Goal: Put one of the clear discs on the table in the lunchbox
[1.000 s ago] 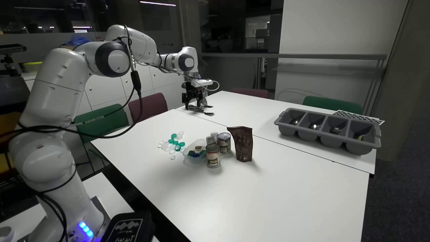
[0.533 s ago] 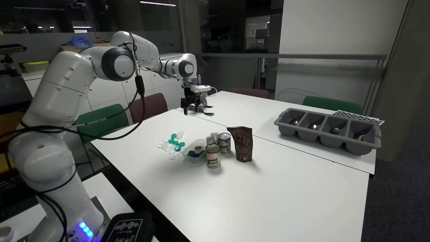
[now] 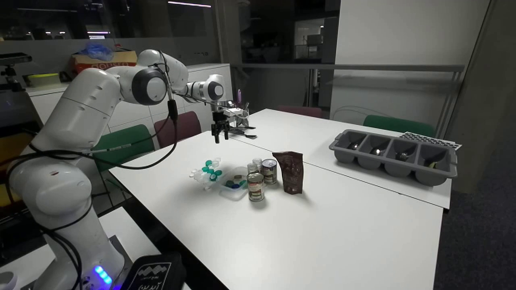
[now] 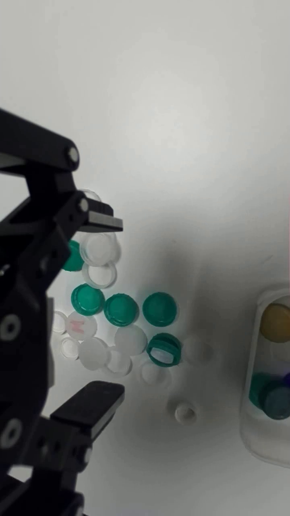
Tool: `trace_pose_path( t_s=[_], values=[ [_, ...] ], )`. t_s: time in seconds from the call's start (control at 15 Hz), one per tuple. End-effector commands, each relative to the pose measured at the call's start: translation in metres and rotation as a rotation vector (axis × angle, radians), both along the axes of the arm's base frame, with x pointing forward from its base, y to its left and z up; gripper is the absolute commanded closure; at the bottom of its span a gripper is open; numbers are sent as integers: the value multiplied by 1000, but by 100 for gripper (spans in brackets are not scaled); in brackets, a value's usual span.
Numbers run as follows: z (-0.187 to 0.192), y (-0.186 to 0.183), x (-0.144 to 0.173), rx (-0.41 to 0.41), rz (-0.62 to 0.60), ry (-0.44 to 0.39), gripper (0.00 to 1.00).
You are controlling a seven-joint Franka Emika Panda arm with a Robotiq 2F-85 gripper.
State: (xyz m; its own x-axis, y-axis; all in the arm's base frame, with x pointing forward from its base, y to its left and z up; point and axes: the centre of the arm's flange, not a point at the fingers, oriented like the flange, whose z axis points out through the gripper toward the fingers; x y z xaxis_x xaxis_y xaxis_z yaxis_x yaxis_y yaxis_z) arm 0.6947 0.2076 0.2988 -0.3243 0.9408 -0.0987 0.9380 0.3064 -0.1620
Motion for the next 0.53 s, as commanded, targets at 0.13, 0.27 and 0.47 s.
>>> trace_pose_path(
  t_s=[0.13,0.27,0.47],
  values=[
    [-9,24,8,15,155,5,0],
    [-19,26,7,38,193,7,0],
    [-34,25,8,71,236,17,0]
  ],
)
